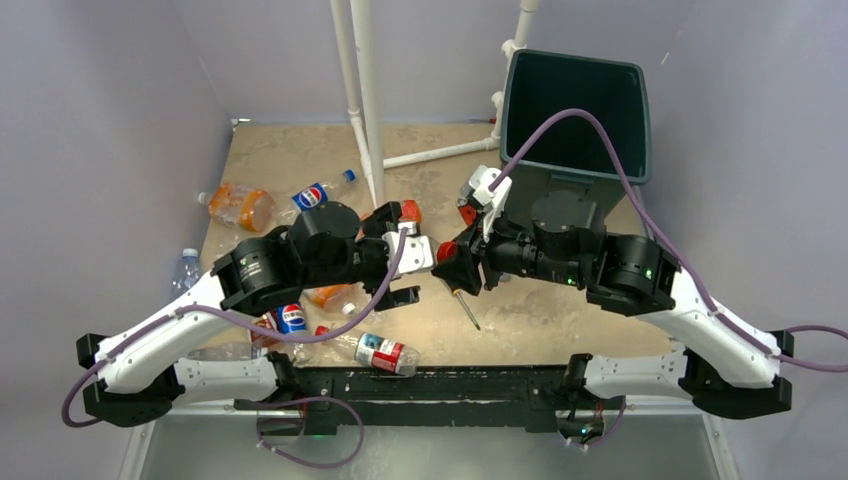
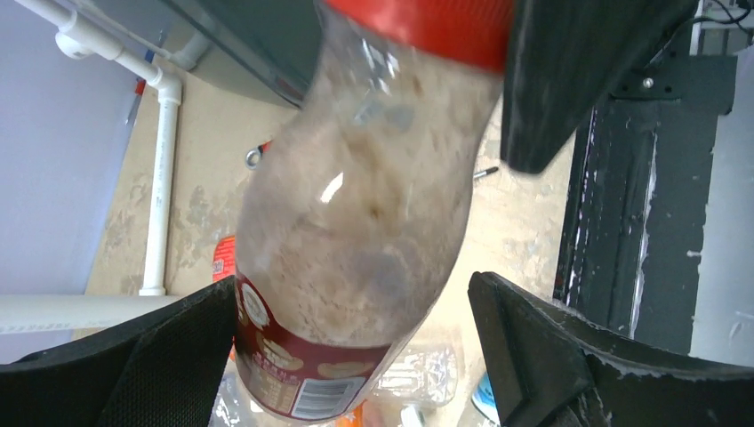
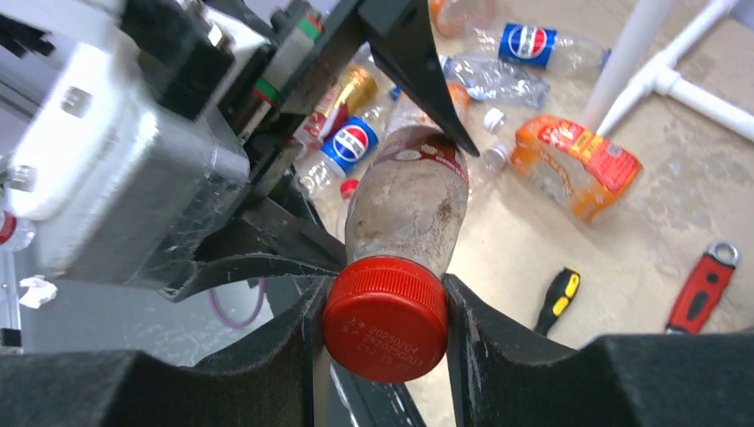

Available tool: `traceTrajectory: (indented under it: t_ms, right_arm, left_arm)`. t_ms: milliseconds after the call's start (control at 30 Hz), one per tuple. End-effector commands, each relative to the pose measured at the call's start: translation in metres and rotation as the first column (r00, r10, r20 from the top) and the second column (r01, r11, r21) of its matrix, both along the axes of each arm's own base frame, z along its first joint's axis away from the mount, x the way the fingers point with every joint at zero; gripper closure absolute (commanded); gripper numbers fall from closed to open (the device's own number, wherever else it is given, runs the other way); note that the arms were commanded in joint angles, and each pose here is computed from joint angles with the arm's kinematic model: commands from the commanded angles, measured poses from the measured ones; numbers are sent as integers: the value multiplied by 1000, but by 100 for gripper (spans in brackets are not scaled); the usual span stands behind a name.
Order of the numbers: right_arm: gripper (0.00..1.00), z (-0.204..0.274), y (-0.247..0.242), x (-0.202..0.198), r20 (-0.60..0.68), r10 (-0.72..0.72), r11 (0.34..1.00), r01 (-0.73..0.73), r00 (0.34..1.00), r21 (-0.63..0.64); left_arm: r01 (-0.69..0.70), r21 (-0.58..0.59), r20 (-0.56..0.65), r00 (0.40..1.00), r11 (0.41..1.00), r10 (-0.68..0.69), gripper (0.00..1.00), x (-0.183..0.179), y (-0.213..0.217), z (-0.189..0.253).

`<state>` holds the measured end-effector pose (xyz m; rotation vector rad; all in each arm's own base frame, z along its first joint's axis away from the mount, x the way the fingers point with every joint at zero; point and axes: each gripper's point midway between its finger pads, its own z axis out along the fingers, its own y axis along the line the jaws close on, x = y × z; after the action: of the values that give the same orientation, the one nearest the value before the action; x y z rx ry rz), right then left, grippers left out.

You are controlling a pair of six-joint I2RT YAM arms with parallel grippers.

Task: Put the plastic bottles in the bin
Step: Place the plastic bottle in the trash bin.

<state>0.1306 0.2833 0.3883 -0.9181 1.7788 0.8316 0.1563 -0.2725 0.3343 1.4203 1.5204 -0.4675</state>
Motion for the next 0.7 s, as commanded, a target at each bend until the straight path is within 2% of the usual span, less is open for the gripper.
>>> traceTrajectory:
  t_ms: [0,100,200,267,467,567,633,667]
  right_arm:
    - [100,25,7,-18,20,122,991,-123,992,51]
    - [100,28,12,-26,19,174,983,-174,985,65]
    - [100,28,17,-31,16,214,974,-215,977,67]
    - [100,28,19,-33,14,227,971,-228,974,66]
    - [100,40,25,-38,22,262,959,-263,965,107]
    - [100,48,28,-43,27,291,947,-292,956,137]
    - [100,52,31,-45,27,304,940,-304,952,153]
    - [87,55,32,-46,27,308,937,-308,951,162]
  left_arm:
    - [59,-68,72,996,996,-54,1,-9,5,14]
    - [84,-113,90,993,990,-74,5,-13,2,21]
    - [120,-158,95,990,980,-106,14,-20,-1,30]
    - [135,-172,99,988,976,-119,21,-23,-1,33]
    - [159,-154,62,987,975,-151,53,-30,-1,24]
    - [161,-149,39,987,976,-156,60,-32,-1,18]
    - [158,-156,31,987,975,-156,70,-33,-1,18]
    - [156,-166,26,988,974,-154,76,-34,-1,19]
